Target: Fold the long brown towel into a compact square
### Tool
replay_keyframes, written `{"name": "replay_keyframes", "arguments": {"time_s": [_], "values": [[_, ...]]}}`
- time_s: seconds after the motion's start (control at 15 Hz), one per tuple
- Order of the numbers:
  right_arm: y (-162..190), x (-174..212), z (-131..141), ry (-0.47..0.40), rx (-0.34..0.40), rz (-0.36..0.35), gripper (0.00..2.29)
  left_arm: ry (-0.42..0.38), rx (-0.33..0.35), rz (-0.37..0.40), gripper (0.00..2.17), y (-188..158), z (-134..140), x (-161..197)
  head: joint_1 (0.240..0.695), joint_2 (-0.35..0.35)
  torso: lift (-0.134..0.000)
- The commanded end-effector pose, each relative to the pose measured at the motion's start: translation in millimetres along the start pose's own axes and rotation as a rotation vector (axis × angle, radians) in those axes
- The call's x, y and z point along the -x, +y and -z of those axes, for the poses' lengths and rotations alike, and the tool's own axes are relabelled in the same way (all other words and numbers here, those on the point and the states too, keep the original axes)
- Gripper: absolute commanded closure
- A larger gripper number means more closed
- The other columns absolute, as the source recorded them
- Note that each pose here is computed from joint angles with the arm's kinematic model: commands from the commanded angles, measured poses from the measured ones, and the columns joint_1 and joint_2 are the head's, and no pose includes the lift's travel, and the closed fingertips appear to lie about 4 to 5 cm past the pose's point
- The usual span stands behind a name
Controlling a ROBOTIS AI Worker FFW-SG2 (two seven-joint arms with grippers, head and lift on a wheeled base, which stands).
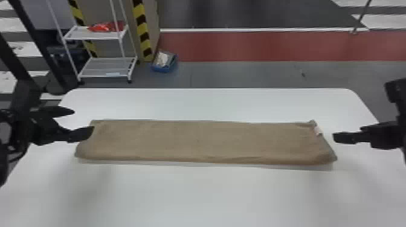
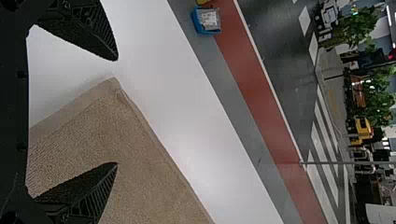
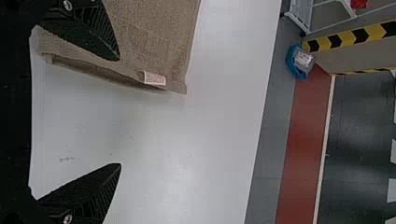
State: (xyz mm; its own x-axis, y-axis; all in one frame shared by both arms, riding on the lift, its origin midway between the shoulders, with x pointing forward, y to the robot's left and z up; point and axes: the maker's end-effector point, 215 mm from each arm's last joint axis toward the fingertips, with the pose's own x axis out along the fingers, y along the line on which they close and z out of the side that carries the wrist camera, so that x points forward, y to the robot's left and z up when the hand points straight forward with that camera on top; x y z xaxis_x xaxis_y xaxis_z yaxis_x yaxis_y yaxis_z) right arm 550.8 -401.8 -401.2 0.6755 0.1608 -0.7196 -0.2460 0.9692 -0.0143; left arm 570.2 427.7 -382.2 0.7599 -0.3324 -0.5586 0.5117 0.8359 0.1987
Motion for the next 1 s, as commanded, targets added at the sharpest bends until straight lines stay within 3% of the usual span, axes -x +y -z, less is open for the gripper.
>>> {"name": "replay_keyframes", "arguments": {"time_s": [0.0,0.67,0.8,0.93], "values": [[0,0,1,-0.001,-0.003,-0.002,0.07,0.003,0.000,0.000,0.08,0,1,0,0.695,0.026,-0.125],[2,-1,3,0.005,-0.003,-0.004,0.07,0.006,0.022,-0.001,0.08,1,10,6,0.695,0.029,-0.125],[3,-2,3,0.005,0.002,-0.007,0.07,0.025,0.074,-0.013,0.09,2,17,10,0.695,0.032,-0.125],[4,-3,3,0.008,0.004,-0.007,0.07,0.077,0.223,-0.038,0.11,4,35,17,0.695,0.040,-0.125]]}}
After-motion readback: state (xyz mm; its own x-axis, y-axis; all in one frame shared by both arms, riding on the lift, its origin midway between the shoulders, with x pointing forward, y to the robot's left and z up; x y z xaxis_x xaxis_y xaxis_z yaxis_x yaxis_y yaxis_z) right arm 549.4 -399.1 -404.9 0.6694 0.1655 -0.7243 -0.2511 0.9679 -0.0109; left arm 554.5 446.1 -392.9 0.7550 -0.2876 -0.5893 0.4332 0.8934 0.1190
